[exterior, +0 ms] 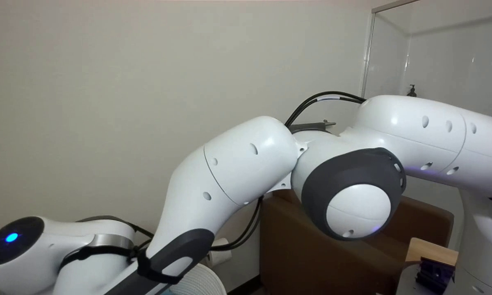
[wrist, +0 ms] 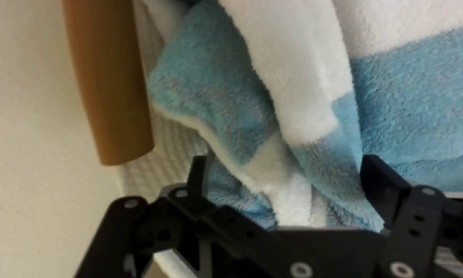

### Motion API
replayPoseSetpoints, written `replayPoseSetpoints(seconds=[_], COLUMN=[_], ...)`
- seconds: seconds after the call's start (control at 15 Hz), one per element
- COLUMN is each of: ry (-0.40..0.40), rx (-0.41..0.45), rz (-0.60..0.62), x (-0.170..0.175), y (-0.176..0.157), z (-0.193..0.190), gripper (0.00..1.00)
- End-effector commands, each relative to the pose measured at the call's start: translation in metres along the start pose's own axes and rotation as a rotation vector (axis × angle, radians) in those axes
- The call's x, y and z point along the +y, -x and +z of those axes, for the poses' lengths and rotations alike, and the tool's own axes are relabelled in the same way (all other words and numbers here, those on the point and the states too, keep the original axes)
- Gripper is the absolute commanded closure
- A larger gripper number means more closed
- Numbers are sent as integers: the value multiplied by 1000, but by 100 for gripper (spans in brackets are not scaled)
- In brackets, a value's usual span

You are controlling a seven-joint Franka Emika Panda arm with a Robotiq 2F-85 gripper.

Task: Remove the towel from the basket and put it on the sofa

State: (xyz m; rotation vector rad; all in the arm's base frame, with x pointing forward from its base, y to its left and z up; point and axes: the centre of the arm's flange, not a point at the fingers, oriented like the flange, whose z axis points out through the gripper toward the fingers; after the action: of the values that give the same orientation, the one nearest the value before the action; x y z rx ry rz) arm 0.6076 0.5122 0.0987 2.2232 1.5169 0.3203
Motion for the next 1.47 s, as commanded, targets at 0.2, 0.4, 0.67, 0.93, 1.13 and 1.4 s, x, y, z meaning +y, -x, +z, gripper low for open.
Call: replayPoseSetpoints(seconds=[0.2, 0.4, 0.67, 0.93, 1.13, 1.4], ry=[42, -115, -248, -265, -294, -363], rx=[-27, -7, 11, 15, 13, 34], rz=[25, 33, 59, 58, 12, -81], x=[22, 27, 31, 36, 30, 22], y=[-14, 2, 22, 21, 15, 14], z=[-9, 23, 60, 61, 54, 46], gripper=[0, 0, 0, 0, 31, 51])
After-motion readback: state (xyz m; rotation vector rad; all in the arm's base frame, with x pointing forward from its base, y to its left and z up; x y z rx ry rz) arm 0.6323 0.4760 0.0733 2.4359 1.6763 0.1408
